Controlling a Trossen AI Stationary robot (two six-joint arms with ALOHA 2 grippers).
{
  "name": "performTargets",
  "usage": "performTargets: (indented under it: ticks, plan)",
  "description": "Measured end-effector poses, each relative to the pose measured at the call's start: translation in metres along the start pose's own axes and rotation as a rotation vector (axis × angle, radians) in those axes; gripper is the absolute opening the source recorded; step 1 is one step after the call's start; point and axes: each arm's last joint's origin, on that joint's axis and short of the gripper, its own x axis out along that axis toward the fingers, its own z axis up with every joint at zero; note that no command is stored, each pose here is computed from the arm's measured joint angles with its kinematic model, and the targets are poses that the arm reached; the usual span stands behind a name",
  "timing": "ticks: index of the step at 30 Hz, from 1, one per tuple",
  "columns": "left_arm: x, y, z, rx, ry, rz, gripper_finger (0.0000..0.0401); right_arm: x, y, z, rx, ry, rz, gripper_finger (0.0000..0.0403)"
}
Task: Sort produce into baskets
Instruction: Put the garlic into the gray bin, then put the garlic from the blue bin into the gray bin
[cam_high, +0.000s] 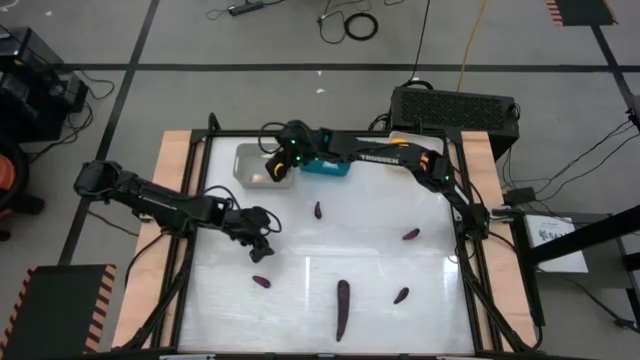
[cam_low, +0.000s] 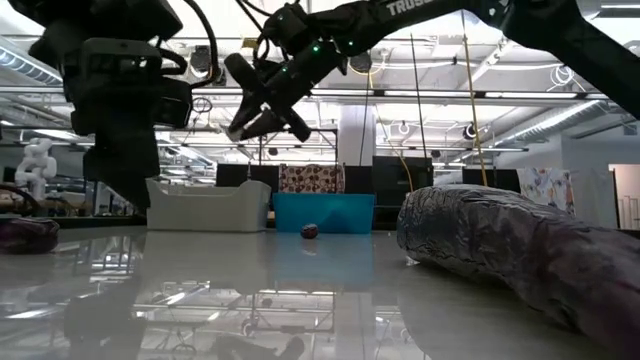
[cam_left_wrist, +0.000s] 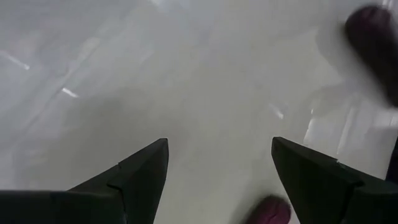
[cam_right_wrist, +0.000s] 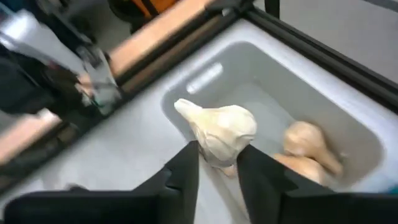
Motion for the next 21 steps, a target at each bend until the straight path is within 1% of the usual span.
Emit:
performTargets:
  ticks: [2,6,10,14,17,21]
  plan:
    - [0.000,-0.004,-0.001,-0.035,-0.036,0.004,0.0292,0.000,-0.003,0.000,-0.028,0.010,-0.012,0.0125]
    - [0.001,-0.010,-0.003,-0.111,-0.102,0.010,0.0292,-0.001,-0.012,0.001,-0.023,0.038,-0.033,0.0170]
    - [0.001,-0.013,-0.006,-0.163,-0.132,0.016,0.0292,-0.003,-0.022,0.003,-0.058,0.069,-0.061,0.0207]
    - [0.001,-0.016,-0.011,-0.194,-0.130,0.011,0.0292,-0.025,-0.036,0.005,-0.070,0.182,-0.128,0.0234]
    - [0.002,-0.019,-0.014,-0.211,-0.158,0.022,0.0292,-0.045,-0.056,0.007,-0.024,0.295,-0.211,0.0245]
    - [0.001,-0.022,-0.016,-0.237,-0.244,0.035,0.0292,-0.056,-0.085,0.000,0.043,0.458,-0.323,0.0253]
